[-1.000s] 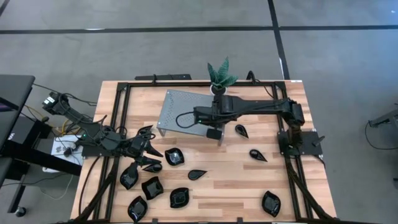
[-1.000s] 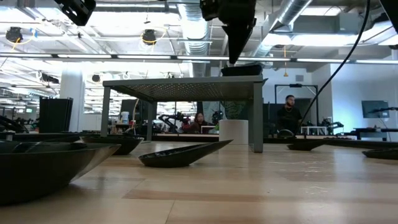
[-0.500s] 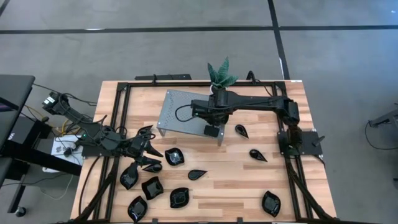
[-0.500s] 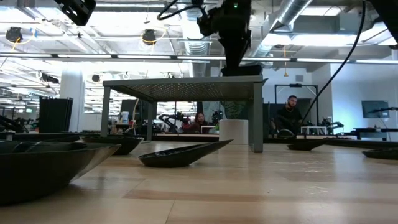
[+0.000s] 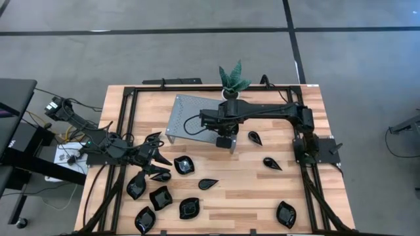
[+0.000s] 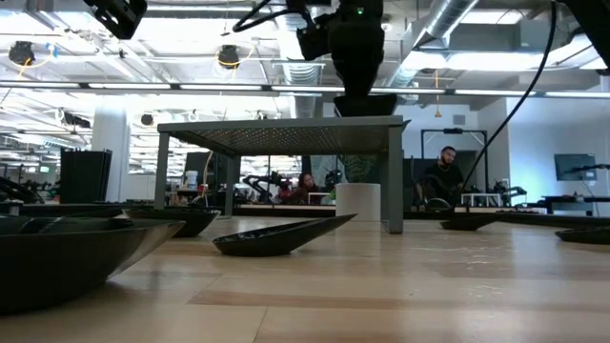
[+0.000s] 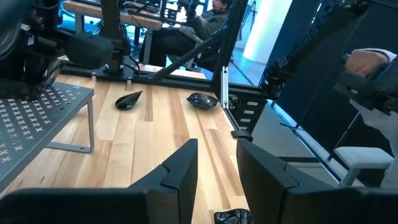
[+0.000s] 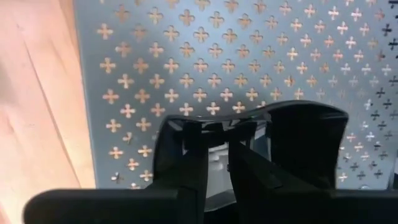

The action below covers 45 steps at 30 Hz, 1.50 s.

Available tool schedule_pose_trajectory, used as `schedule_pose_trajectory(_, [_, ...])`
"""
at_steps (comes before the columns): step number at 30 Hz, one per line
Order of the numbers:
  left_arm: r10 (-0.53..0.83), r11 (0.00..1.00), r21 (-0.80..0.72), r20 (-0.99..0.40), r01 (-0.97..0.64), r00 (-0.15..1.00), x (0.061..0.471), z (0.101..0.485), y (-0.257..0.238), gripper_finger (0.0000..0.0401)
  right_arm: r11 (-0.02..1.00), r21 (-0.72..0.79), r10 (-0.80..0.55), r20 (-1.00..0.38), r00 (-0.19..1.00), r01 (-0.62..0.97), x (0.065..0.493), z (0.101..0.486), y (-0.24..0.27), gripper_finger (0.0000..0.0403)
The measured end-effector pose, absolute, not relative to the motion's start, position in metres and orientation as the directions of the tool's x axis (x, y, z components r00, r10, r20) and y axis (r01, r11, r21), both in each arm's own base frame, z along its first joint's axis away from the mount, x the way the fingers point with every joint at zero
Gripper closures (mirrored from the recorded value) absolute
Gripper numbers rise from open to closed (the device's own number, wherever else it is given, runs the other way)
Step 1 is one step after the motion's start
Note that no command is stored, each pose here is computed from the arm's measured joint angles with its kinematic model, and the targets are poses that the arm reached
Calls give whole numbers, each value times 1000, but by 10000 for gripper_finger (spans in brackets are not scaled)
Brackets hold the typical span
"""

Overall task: Pick & Place Mini shaped plates
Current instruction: Stack the distorted square plate on top of the distorted square plates on the shelf

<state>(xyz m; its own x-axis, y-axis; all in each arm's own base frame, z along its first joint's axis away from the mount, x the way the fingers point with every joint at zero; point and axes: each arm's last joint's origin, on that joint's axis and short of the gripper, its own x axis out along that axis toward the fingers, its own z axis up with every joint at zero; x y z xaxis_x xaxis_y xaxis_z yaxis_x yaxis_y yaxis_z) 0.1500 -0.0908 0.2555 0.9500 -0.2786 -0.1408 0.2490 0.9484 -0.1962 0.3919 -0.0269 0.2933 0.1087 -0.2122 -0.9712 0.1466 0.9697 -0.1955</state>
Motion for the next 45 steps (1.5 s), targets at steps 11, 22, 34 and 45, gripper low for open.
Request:
schedule_pose_trajectory(11, [-336, 918, -268, -139, 291, 932, 148, 256, -94, 288, 968, -173, -210, -954, 212, 182, 389, 340, -10, 344])
schedule_pose_trajectory(22, [-328, 924, -248, -129, 290, 936, 167, 275, -114, 288, 962, -268, -261, -839, 478, 55, 350, 408, 76, 344])
schedule_pose_trajectory(34, [-240, 971, -159, -569, 181, 787, 193, 309, -156, 288, 977, -180, -52, -716, 696, -113, 281, 346, 147, 344])
schedule_pose_trajectory(45, [-215, 911, -361, -828, -199, 518, 179, 226, -186, 288, 996, 50, 85, -360, 929, -72, 229, 235, 126, 344])
